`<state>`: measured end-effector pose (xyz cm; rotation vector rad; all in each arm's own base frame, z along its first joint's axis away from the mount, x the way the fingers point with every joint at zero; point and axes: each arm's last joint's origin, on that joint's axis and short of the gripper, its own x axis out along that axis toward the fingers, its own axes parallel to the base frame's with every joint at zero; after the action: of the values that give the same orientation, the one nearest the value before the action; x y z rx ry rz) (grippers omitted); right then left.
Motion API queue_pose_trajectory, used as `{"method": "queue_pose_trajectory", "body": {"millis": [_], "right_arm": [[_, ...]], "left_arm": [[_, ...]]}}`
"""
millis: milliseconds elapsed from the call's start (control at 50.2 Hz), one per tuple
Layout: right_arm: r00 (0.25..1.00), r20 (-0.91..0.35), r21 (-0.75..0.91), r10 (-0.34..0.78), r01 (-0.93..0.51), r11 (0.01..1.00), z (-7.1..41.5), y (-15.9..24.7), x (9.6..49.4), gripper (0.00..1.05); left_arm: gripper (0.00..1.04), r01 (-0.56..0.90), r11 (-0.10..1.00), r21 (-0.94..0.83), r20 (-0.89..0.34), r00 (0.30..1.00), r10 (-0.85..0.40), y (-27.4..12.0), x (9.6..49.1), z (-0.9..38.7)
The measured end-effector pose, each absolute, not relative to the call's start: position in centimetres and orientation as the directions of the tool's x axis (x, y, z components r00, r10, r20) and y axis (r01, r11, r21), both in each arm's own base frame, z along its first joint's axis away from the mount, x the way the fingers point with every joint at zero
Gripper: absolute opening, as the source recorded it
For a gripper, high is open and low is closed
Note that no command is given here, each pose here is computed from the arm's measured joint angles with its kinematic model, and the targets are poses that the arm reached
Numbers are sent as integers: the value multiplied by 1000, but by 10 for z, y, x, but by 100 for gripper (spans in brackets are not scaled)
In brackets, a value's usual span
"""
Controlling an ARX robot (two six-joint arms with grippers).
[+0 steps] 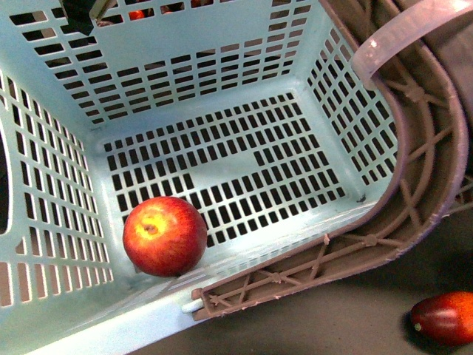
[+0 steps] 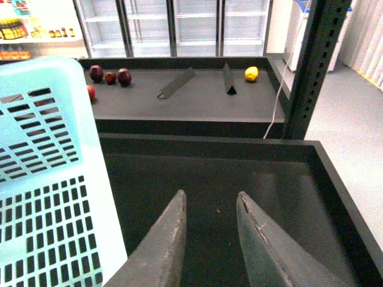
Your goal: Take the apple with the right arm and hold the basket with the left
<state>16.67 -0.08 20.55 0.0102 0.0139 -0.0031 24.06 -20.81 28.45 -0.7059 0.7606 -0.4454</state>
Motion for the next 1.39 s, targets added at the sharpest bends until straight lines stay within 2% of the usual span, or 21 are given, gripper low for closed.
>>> {"method": "queue_pose_trajectory", "body": {"millis": [60,139,936,1393], "right_arm": [[1000,-12,10,-6,6,1000,203,-1,164,18],[1000,-5,8,-4,4,1000,198,-1,157,2],[1000,7,3,-4,4,1000,172,0,124,2],[1000,20,4,-2,2,1000,173,0,112,2]], "left_arm": [[16,115,687,-718,-468,651,-598,-208,241,284],[16,115,687,-718,-468,651,-598,-208,241,284],[16,115,687,-717,-468,652,-597,-208,241,284],[16,115,688,-717,-468,652,-597,-208,241,284]]}}
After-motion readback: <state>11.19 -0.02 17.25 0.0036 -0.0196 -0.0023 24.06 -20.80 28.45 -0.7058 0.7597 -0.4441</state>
